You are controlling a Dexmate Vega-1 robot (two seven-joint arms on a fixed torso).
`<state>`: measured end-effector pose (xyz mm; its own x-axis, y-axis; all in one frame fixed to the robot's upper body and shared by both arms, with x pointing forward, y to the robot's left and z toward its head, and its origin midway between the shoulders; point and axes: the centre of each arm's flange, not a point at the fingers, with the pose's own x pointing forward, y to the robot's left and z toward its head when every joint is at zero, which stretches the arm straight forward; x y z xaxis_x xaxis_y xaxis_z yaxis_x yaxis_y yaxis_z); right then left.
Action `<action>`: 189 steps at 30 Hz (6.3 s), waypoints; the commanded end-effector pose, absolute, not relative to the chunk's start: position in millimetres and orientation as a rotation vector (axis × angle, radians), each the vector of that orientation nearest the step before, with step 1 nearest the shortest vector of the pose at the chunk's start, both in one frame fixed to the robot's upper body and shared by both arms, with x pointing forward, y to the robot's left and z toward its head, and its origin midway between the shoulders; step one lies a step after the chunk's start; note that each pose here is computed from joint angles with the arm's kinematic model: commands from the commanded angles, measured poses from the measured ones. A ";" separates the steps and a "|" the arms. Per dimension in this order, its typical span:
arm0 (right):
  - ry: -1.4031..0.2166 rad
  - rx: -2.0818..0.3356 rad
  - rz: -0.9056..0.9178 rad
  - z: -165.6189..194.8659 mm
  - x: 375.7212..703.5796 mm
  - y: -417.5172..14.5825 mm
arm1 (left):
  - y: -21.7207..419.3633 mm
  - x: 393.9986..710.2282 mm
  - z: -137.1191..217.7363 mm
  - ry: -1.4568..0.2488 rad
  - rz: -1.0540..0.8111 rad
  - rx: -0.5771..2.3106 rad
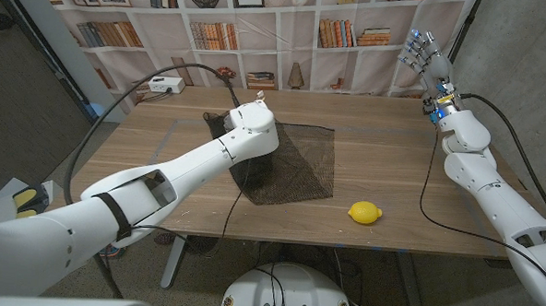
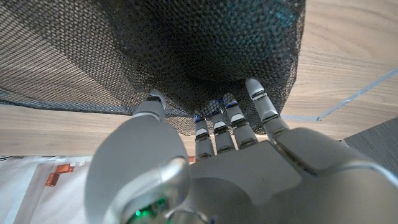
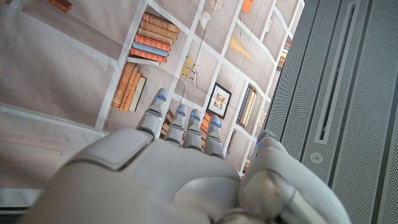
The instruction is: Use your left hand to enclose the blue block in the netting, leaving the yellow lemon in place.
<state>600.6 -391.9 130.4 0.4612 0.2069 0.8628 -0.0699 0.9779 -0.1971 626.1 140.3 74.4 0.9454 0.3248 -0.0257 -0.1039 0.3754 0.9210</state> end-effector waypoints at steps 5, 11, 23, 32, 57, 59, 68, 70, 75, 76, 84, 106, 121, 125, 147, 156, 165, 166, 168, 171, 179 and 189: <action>-1.069 -0.137 0.162 127.1 601.9 -391.4 | 151.1 565.1 157.6 0.039 0.719 1.264; -1.069 -0.139 0.163 127.6 602.7 -390.4 | 155.3 564.8 158.4 0.096 0.723 1.267; -1.071 -0.149 0.164 131.7 603.8 -387.8 | 178.3 590.8 143.7 0.275 0.637 1.247; -1.068 -0.155 0.157 132.8 602.6 -387.6 | 187.8 613.0 136.9 0.312 0.572 1.226; -1.068 -0.166 0.133 132.9 598.0 -386.3 | 175.9 653.5 107.9 0.390 0.408 1.273; -1.068 -0.169 0.133 133.0 597.3 -386.1 | 174.8 656.1 104.7 0.396 0.400 1.283; -1.066 -0.174 0.131 132.6 594.1 -387.0 | 166.9 662.7 93.2 0.383 0.409 1.316; -1.068 -0.173 0.131 132.6 593.3 -387.2 | 164.9 662.3 91.6 0.339 0.441 1.319; -1.066 -0.172 0.128 132.5 592.3 -387.7 | 160.0 654.4 92.6 0.219 0.522 1.336; -1.066 -0.170 0.127 132.1 592.6 -387.8 | 159.6 652.4 93.7 0.201 0.533 1.333; -1.071 -0.165 0.129 130.2 591.8 -388.1 | 158.1 631.4 105.9 0.063 0.571 1.246; -1.089 -0.169 0.124 125.0 579.1 -390.3 | 126.5 592.2 127.4 -0.333 0.139 0.952; -1.095 -0.174 0.120 122.4 570.7 -393.7 | 71.4 613.2 112.1 -0.231 -0.080 1.327; -1.098 -0.175 0.120 122.1 569.2 -394.1 | 67.8 619.0 110.4 -0.165 -0.094 1.370; -1.096 -0.170 0.123 123.2 572.8 -392.1 | 69.2 617.3 143.5 -0.307 0.090 1.466; -1.097 -0.170 0.119 118.1 569.1 -392.4 | 61.6 628.9 162.9 -0.416 0.094 1.587; -1.089 -0.179 0.109 113.6 567.2 -392.5 | 52.9 655.5 183.0 -0.346 -0.145 1.702; -1.090 -0.178 0.108 113.3 567.0 -392.7 | 50.8 657.8 184.6 -0.342 -0.163 1.712; -1.092 -0.178 0.106 112.7 566.3 -393.0 | 43.2 664.1 189.3 -0.330 -0.218 1.748; -1.094 -0.178 0.105 112.3 565.8 -393.1 | 33.0 668.3 191.9 -0.312 -0.241 1.802; -1.096 -0.173 0.099 110.2 565.7 -394.1 | 5.6 678.9 190.0 -0.334 -0.276 1.930; -1.093 -0.174 0.086 108.2 565.2 -396.2 | -19.5 687.1 184.9 -0.426 -0.253 2.080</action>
